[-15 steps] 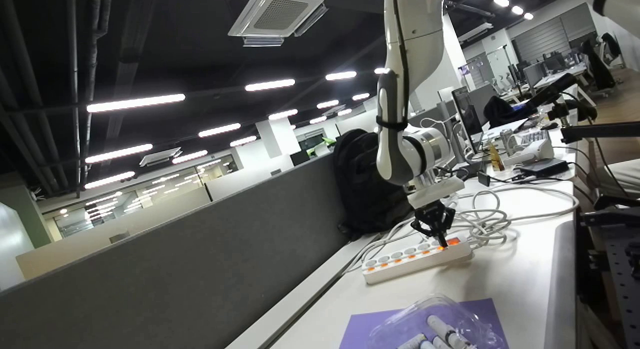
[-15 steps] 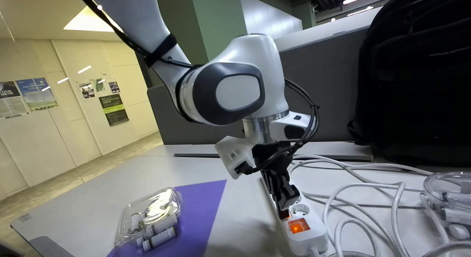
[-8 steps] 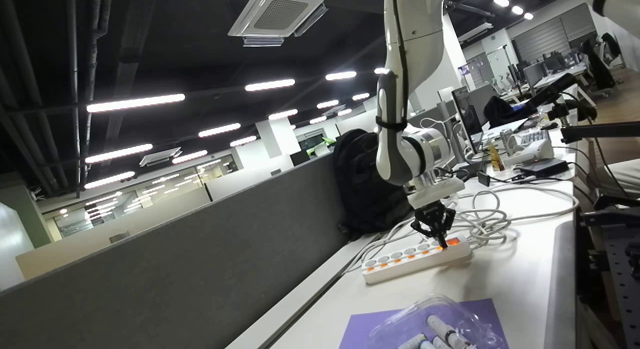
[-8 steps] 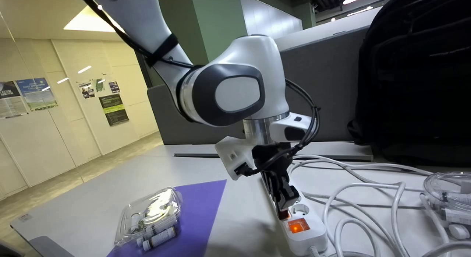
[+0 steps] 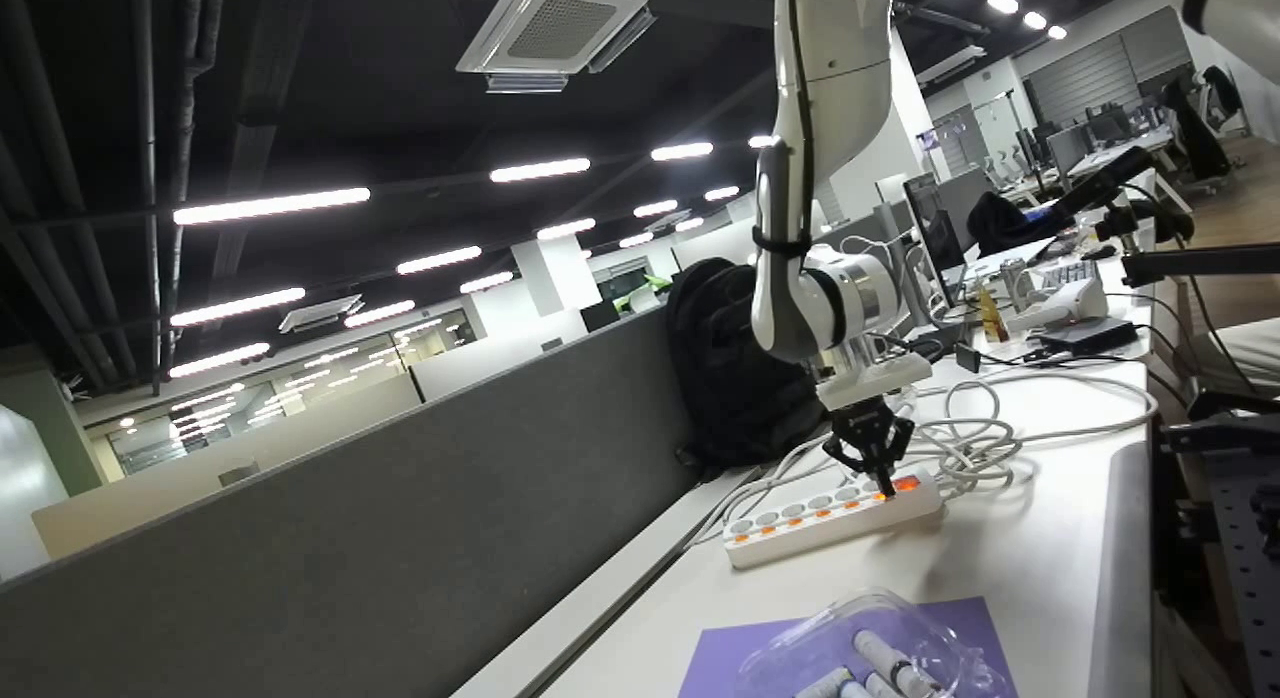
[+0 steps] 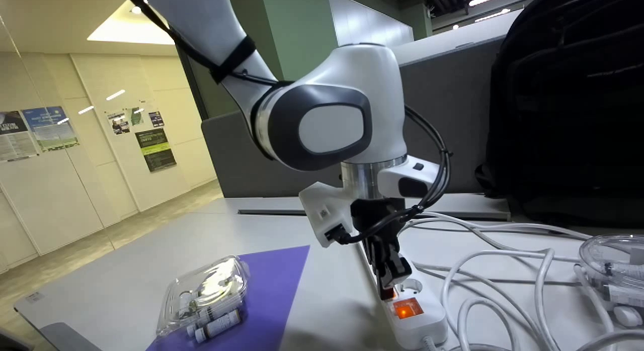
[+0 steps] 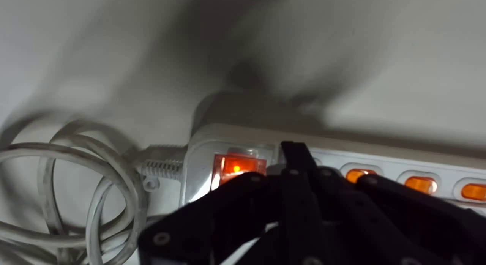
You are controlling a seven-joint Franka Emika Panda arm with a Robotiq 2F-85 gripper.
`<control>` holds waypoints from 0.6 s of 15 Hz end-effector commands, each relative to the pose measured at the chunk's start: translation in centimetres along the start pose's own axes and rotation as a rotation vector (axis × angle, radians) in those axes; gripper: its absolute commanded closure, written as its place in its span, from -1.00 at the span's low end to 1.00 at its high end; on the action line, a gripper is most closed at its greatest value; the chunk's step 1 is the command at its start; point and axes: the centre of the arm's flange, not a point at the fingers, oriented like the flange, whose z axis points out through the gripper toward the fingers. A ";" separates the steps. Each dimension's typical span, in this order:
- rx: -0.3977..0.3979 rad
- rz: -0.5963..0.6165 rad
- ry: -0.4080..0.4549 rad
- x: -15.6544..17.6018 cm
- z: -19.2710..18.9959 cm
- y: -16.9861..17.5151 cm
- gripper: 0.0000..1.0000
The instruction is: Turn off the second switch from the right on the adapter
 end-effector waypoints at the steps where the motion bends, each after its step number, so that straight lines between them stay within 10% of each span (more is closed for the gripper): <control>1: 0.047 0.039 -0.074 2.3 0.8 0.7 1.00; 9: 0.037 0.108 -0.147 4.8 2.3 0.8 1.00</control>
